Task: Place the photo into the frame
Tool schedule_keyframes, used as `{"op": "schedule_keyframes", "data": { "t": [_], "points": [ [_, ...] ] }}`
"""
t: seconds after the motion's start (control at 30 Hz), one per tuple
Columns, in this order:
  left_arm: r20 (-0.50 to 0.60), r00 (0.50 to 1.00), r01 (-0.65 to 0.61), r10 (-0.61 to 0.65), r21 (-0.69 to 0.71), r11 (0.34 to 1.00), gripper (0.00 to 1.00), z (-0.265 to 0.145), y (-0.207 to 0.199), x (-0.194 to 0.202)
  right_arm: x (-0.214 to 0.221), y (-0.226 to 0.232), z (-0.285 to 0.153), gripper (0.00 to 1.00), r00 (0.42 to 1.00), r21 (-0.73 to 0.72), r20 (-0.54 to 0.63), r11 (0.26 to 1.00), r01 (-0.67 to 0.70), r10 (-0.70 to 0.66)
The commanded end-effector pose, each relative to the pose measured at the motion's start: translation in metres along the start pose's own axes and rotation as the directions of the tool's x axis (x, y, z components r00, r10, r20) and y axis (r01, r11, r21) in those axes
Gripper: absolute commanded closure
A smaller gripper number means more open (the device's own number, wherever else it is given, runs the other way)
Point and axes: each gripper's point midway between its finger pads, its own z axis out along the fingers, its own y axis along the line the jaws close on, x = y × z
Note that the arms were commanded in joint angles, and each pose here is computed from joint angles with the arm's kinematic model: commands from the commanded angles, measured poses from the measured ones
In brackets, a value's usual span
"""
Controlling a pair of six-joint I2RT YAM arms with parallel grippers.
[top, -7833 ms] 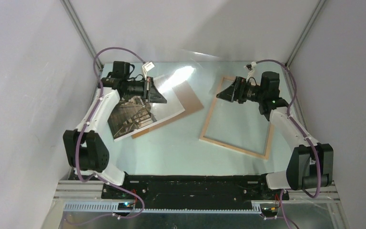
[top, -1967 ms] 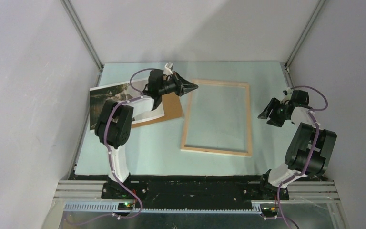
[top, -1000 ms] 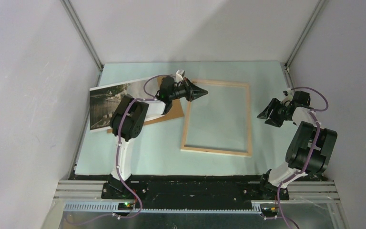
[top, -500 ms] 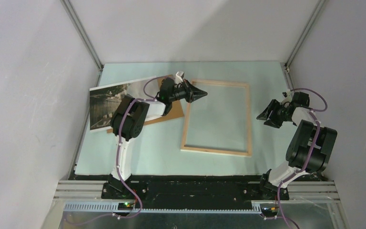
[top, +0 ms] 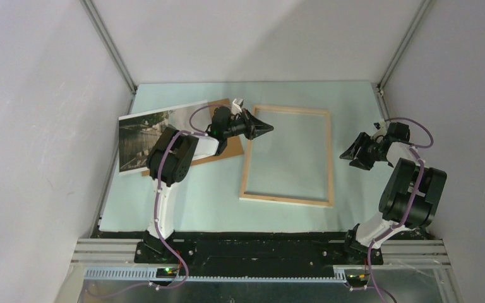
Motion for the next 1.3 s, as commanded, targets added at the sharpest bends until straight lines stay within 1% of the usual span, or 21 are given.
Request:
{"op": "schedule_keyframes", "data": {
  "t": [0.0, 0.6, 1.27],
  "points": [
    [0.015, 0.997, -0.076, 0.076, 0.046, 0.996, 1.00, -0.002, -0.012, -0.002, 0.001, 0.001, 0.001, 0.43, 1.000, -0.022, -0.003, 1.000, 0.010, -0.010],
    [0.011, 0.997, -0.078, 0.078, 0.031, 0.996, 1.00, -0.003, -0.003, 0.001, 0.002, 0.000, 0.002, 0.44, 1.000, -0.024, -0.012, 1.000, 0.005, -0.005],
    [0.018, 0.996, -0.092, 0.091, 0.035, 0.995, 1.00, -0.011, -0.007, -0.003, 0.003, -0.001, 0.004, 0.45, 1.000, -0.025, -0.018, 1.000, 0.002, -0.003]
  ]
}}
